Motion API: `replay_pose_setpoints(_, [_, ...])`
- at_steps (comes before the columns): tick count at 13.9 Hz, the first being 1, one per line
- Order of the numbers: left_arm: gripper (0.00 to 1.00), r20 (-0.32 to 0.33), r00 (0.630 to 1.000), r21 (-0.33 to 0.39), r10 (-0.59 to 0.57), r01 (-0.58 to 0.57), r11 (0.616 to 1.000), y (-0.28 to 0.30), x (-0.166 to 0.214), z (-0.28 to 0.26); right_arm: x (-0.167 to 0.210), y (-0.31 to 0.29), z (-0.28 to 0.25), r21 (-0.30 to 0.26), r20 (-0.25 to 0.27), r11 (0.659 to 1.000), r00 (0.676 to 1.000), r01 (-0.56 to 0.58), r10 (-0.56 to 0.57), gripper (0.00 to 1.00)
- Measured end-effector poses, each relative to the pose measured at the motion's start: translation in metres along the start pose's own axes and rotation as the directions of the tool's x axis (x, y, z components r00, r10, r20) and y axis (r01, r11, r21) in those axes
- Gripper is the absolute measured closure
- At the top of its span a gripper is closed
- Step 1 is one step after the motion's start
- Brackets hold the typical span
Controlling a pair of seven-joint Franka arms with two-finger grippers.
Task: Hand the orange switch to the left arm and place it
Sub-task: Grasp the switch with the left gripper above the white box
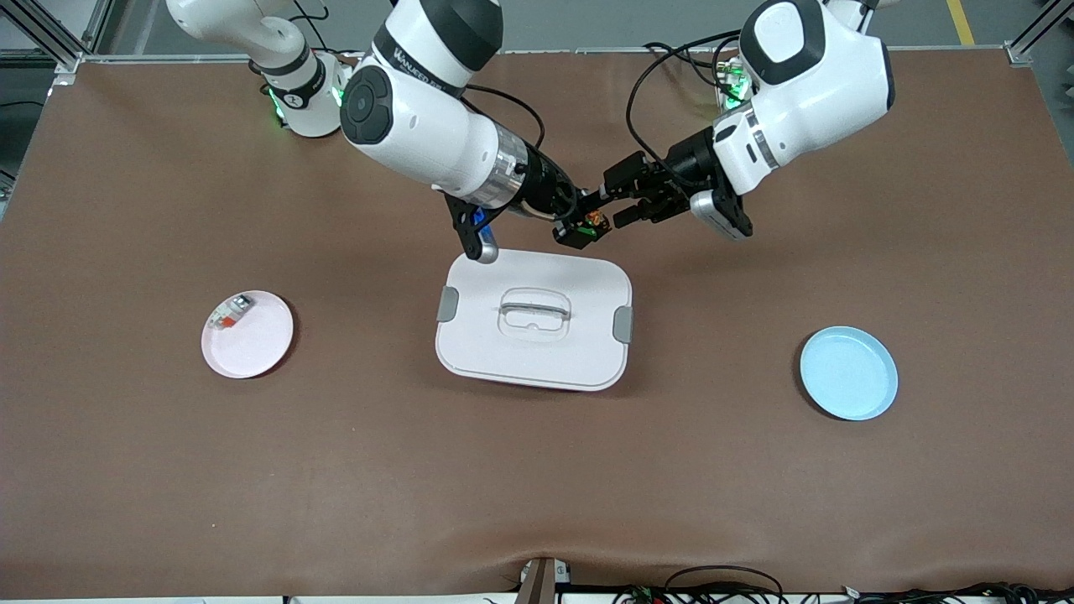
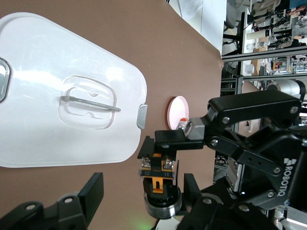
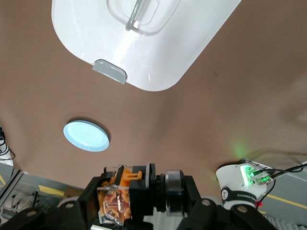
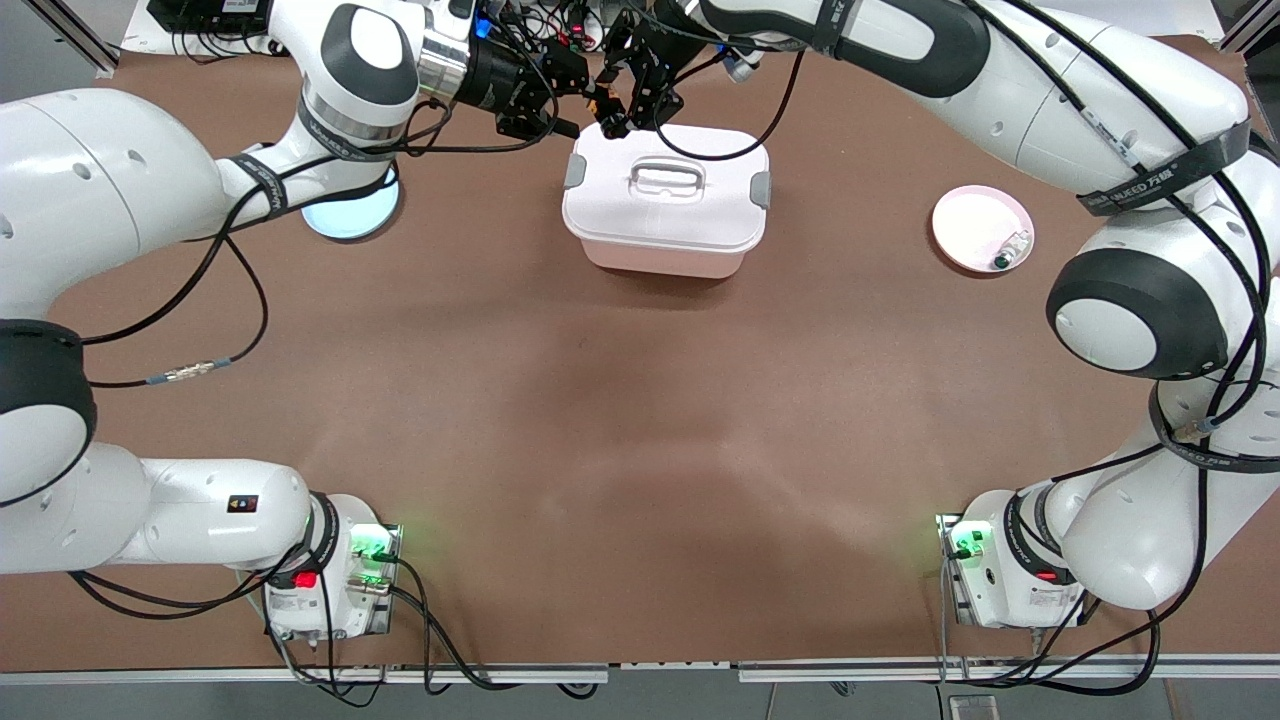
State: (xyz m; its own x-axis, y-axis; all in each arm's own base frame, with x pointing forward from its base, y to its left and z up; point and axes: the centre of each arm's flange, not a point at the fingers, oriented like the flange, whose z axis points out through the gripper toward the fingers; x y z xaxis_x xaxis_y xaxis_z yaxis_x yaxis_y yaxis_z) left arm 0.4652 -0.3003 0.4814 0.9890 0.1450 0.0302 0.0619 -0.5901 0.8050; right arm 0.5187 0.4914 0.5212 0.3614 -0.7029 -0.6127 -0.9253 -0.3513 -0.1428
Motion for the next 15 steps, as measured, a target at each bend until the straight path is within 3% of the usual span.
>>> replay_pose_setpoints(4, [0.33,-0.025,1.000,0.005,0.006,-0.005,1.000,0.002,-0.003,0.006,-0.002,-0.001,0.001,0.002,0.005,1.000,1.000,0.000,0.000,0.28])
replay_pose_setpoints(5, [0.39,-0.028,1.000,0.000,-0.001,0.001,1.000,0.002,-0.003,0.008,-0.002,-0.001,0.001,0.002,0.005,1.000,1.000,0.000,0.000,0.28])
replay_pose_setpoints(8, [0.41,-0.037,0.999,-0.035,0.003,-0.004,0.999,0.000,-0.002,0.010,-0.004,0.000,0.002,0.000,0.008,1.000,1.000,0.000,0.000,0.28])
replay_pose_setpoints(11, [0.66,-0.040,0.999,-0.052,-0.003,0.000,0.999,0.000,0.000,0.010,-0.005,0.000,0.006,-0.001,0.010,1.000,1.000,0.001,-0.001,0.28])
replay_pose_setpoints(15, [0.66,-0.040,0.999,-0.053,0.000,-0.002,0.999,0.000,0.000,0.011,-0.005,0.000,0.005,0.000,0.010,1.000,1.000,0.001,-0.001,0.28])
